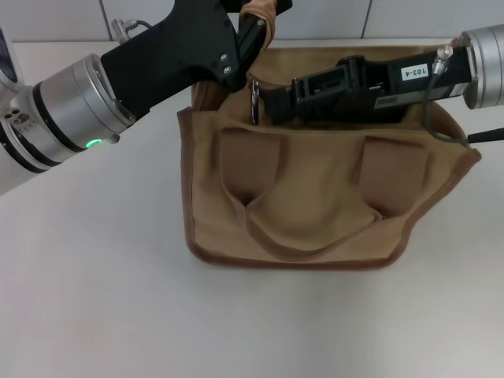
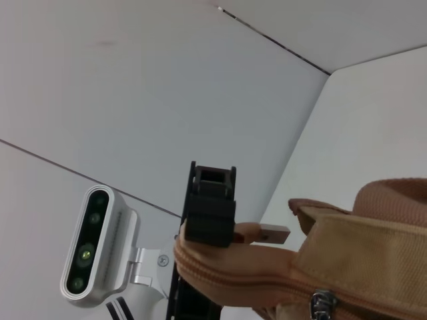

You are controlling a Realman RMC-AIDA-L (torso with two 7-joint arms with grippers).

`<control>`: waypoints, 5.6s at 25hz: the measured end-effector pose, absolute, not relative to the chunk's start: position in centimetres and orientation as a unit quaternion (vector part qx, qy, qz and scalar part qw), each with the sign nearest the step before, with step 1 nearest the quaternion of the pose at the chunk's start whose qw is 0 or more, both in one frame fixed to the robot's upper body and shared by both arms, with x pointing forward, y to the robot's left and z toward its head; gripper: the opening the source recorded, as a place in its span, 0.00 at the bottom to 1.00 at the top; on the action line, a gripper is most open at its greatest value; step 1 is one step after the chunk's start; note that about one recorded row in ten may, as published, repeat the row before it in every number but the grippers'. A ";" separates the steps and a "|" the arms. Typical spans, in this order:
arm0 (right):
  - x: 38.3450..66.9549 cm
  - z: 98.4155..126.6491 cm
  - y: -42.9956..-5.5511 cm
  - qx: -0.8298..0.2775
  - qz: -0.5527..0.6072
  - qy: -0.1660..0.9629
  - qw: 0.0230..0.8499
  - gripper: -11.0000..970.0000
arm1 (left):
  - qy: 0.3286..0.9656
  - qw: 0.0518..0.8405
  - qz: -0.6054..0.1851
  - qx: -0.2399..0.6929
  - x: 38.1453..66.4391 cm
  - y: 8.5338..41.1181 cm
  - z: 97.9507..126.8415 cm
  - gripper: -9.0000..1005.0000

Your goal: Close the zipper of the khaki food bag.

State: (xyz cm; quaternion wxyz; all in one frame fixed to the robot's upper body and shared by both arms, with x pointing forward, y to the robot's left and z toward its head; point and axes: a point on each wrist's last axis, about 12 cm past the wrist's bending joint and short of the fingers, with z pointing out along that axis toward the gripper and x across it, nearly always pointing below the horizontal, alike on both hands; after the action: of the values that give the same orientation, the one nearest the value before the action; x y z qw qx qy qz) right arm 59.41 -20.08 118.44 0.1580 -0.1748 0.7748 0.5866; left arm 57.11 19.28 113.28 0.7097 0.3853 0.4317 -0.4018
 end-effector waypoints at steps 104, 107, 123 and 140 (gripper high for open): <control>60.0 118.9 -20.2 -0.221 0.577 0.760 0.203 0.30 | 0.425 0.719 -0.419 0.356 57.0 18.8 113.5 0.13; 60.1 118.5 -20.1 -0.213 0.575 0.763 0.204 0.24 | 0.425 0.719 -0.420 0.356 57.0 18.8 113.5 0.13; 60.1 118.6 -20.1 -0.228 0.554 0.764 0.239 0.03 | 0.419 0.721 -0.423 0.355 56.8 19.0 113.5 0.14; 57.0 121.1 -27.6 -0.131 0.430 0.855 0.258 0.02 | 0.422 0.740 -0.402 0.335 57.1 20.3 113.7 0.15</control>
State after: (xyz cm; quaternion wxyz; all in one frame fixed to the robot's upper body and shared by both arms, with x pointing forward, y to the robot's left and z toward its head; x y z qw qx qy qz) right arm 57.04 -27.59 121.09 0.2580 -0.1310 0.8551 0.4303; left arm 57.10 20.29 113.73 0.7402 0.3352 0.4223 -0.4017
